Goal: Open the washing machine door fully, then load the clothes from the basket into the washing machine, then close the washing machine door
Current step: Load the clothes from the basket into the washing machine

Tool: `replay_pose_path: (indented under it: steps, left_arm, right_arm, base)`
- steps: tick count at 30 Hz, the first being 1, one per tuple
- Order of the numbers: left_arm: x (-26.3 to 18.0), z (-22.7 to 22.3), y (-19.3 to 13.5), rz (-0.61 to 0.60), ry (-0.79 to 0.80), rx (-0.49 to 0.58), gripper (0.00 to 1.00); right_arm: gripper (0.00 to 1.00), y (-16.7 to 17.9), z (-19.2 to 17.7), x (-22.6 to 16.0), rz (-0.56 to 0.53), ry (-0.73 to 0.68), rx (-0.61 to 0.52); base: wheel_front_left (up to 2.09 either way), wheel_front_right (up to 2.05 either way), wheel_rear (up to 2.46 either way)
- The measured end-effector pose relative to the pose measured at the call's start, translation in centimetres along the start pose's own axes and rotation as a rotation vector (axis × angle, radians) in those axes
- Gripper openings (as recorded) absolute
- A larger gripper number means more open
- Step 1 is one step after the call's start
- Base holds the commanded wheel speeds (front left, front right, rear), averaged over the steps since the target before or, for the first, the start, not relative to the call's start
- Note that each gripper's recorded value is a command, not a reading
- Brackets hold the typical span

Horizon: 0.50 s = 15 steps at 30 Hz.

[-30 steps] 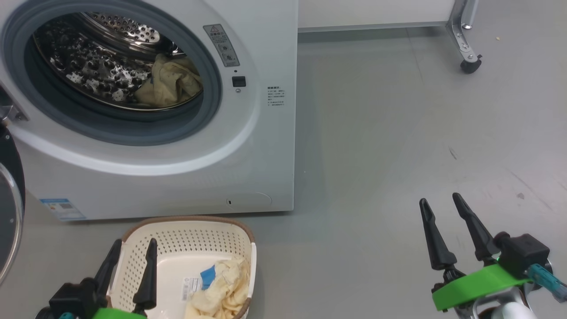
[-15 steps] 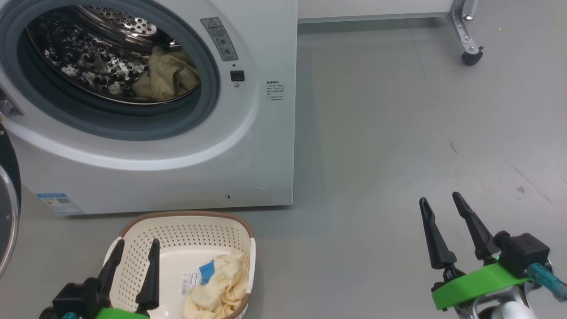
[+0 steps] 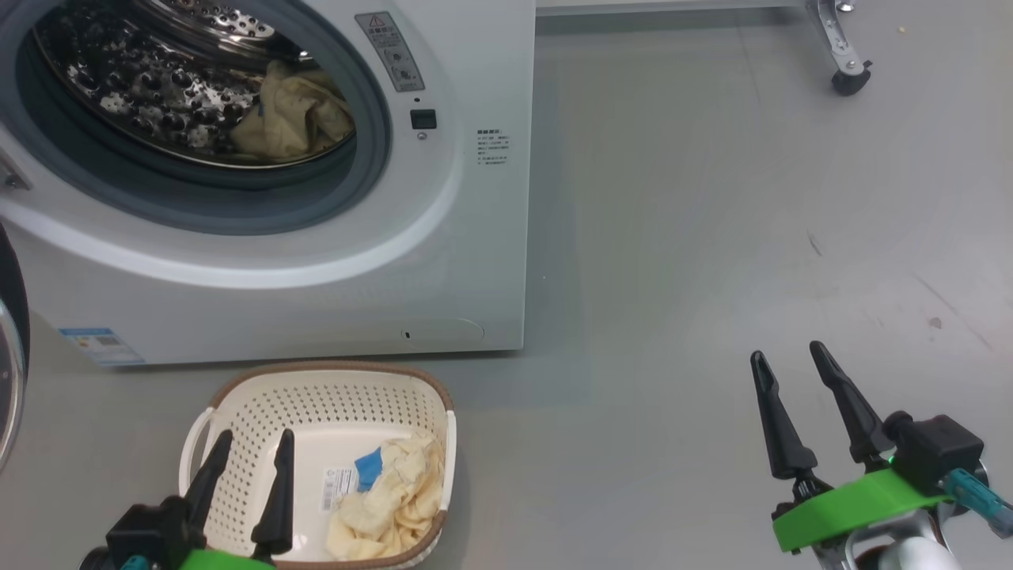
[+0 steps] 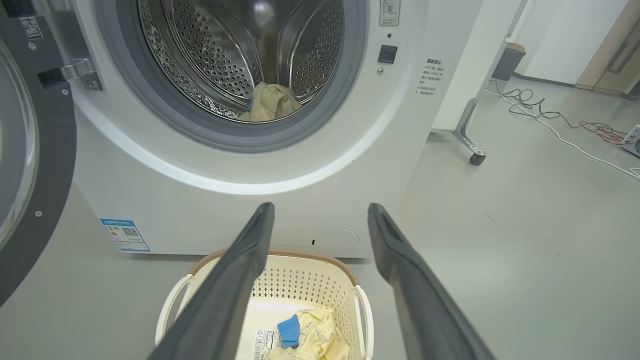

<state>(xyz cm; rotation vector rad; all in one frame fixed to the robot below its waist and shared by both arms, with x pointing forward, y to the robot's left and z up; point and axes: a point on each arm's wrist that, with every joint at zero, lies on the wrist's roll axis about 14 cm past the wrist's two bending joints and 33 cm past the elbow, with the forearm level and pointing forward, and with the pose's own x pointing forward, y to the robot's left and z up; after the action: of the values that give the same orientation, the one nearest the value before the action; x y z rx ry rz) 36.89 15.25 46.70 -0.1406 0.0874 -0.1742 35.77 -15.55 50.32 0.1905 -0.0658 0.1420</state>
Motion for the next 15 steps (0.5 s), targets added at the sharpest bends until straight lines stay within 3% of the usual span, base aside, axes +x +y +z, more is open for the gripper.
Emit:
replay_pose_path:
  steps: [10,15]
  left_arm:
    - [3.0,-3.2,0.4,-0.007,0.095,-0.02,1.0]
    - [5.6,-8.2,0.4,-0.03,0.245,-0.033,1.0]
  right_arm:
    - [1.0,-0.7,-2.3,2.2,-0.004,0.06,0.0]
    - [1.0,-1.3,-4.5,4.5,0.001,0.108,-0.008]
  base:
    - [0.0,0.0,0.0]
    - [0.0,0.0,0.0]
